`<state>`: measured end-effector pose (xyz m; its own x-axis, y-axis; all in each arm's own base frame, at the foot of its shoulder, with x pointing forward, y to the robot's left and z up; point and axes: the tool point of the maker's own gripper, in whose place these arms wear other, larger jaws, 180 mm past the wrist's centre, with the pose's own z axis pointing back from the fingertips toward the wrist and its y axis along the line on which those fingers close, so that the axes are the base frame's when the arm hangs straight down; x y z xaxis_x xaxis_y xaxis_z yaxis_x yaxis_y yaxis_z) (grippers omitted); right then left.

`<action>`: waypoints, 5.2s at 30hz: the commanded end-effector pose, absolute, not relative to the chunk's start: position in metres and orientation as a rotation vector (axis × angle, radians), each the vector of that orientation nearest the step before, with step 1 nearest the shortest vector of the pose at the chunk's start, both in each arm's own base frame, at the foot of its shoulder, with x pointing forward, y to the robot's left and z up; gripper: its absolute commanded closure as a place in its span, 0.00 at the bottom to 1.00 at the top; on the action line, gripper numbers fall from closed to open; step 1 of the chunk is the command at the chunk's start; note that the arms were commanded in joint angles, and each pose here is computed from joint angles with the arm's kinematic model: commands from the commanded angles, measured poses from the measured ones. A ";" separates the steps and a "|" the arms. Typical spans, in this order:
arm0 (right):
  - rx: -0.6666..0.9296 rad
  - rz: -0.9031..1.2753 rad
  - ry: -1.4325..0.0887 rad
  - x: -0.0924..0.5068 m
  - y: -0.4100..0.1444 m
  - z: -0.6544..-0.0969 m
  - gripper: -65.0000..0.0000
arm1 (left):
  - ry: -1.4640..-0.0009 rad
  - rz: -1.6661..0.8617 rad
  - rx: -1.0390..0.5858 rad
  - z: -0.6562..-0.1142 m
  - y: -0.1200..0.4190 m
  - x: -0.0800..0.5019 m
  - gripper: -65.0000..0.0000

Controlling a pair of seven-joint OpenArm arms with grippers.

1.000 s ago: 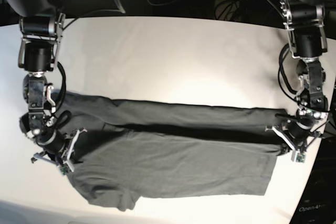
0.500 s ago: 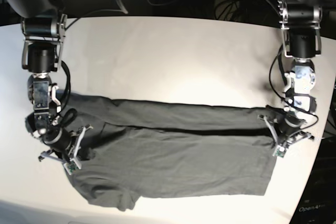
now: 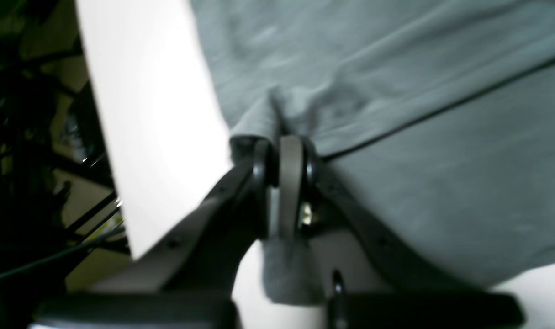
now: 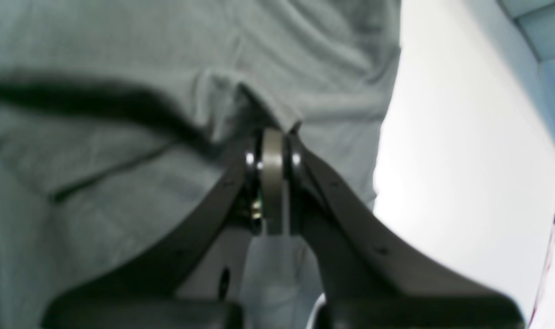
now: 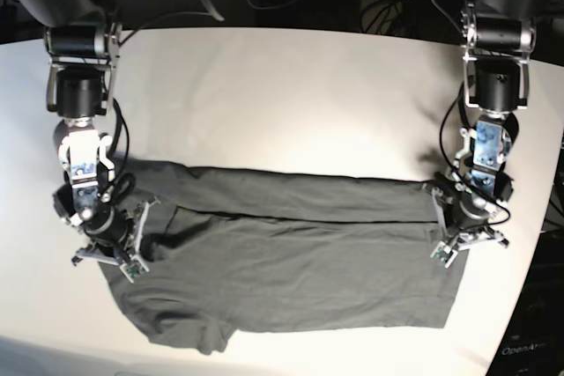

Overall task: Fold the T-shirt properly
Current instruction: 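Lay the held shoulder edge down across the shirt body with both grippers, then adjust both grippers' grip on the folded edge, regrasping the fabric, then drag the folded edge back toward the robot with both grippers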

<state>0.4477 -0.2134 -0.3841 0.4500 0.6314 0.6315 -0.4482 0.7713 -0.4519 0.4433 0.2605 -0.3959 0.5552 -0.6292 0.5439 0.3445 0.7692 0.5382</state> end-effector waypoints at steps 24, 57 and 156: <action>-0.278 0.667 -0.940 0.465 -0.228 -0.355 0.98 | -0.882 -0.563 0.459 -0.353 0.278 0.471 0.97; -0.268 0.687 -0.830 0.426 -0.232 -0.400 0.42 | -0.962 -0.514 0.518 -0.321 0.300 0.463 0.96; -0.285 0.708 -0.797 0.345 -0.226 -0.418 0.99 | -0.865 -0.518 0.487 -0.364 0.303 0.437 0.87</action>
<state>0.3359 -0.2216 -0.4302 0.5093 0.6730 0.5363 -0.4903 0.7391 -0.4619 0.4281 0.2969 -0.3795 0.5643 -0.5985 0.5687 0.2534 0.7811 0.5706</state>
